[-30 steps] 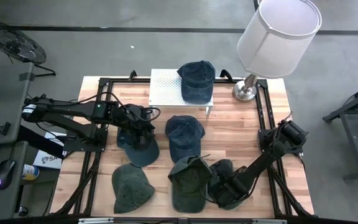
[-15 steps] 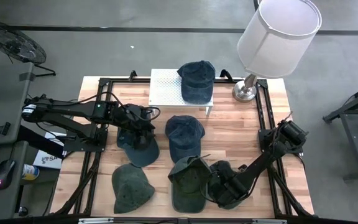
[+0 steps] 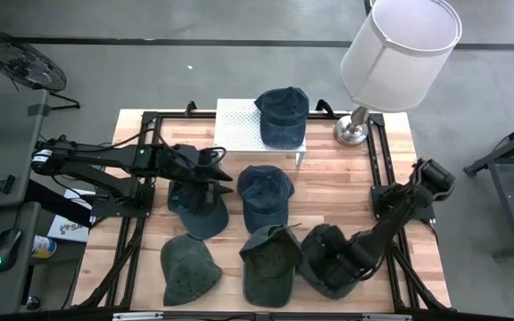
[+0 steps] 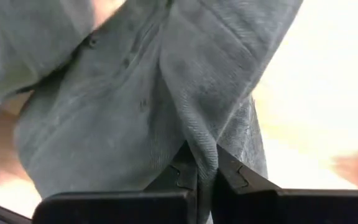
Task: Pick & Place hat
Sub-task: Put the right gray cap on the shelf
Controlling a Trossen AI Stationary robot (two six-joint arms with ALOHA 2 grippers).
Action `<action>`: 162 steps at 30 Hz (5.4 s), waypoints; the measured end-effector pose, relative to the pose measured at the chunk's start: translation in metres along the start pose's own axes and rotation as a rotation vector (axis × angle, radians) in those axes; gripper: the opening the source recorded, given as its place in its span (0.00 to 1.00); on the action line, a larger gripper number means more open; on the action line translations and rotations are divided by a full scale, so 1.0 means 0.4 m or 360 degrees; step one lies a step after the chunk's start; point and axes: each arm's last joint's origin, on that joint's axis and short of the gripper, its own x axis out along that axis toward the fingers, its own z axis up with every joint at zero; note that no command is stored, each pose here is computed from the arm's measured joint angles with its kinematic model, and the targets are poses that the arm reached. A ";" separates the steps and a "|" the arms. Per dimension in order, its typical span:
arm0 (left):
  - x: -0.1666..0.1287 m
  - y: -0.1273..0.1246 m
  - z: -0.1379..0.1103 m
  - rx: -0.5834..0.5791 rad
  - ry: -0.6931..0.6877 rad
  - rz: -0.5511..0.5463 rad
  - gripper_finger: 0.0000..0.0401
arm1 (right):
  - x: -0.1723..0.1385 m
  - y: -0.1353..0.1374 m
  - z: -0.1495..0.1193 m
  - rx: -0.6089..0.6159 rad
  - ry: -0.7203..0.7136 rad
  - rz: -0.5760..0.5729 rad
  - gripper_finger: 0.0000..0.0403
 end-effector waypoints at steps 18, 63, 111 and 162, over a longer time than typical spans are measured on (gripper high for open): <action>-0.002 -0.007 0.031 -0.0041 -0.0207 -0.0035 0.42 | -0.164 -0.151 0.072 -0.0086 -0.0108 -0.0002 0.01; -0.013 -0.003 0.078 -0.0391 -0.0615 0.0187 0.42 | -0.228 -0.187 0.148 -0.0494 -0.0996 0.0179 0.00; 0.061 -0.046 0.240 -0.0110 -0.0654 0.0321 0.75 | -0.251 -0.056 0.373 -0.0688 -0.1362 0.0380 0.00; 0.147 -0.047 0.256 -0.0598 -0.0532 0.0387 0.44 | -0.267 -0.038 0.417 -0.0737 -0.1421 0.0511 0.00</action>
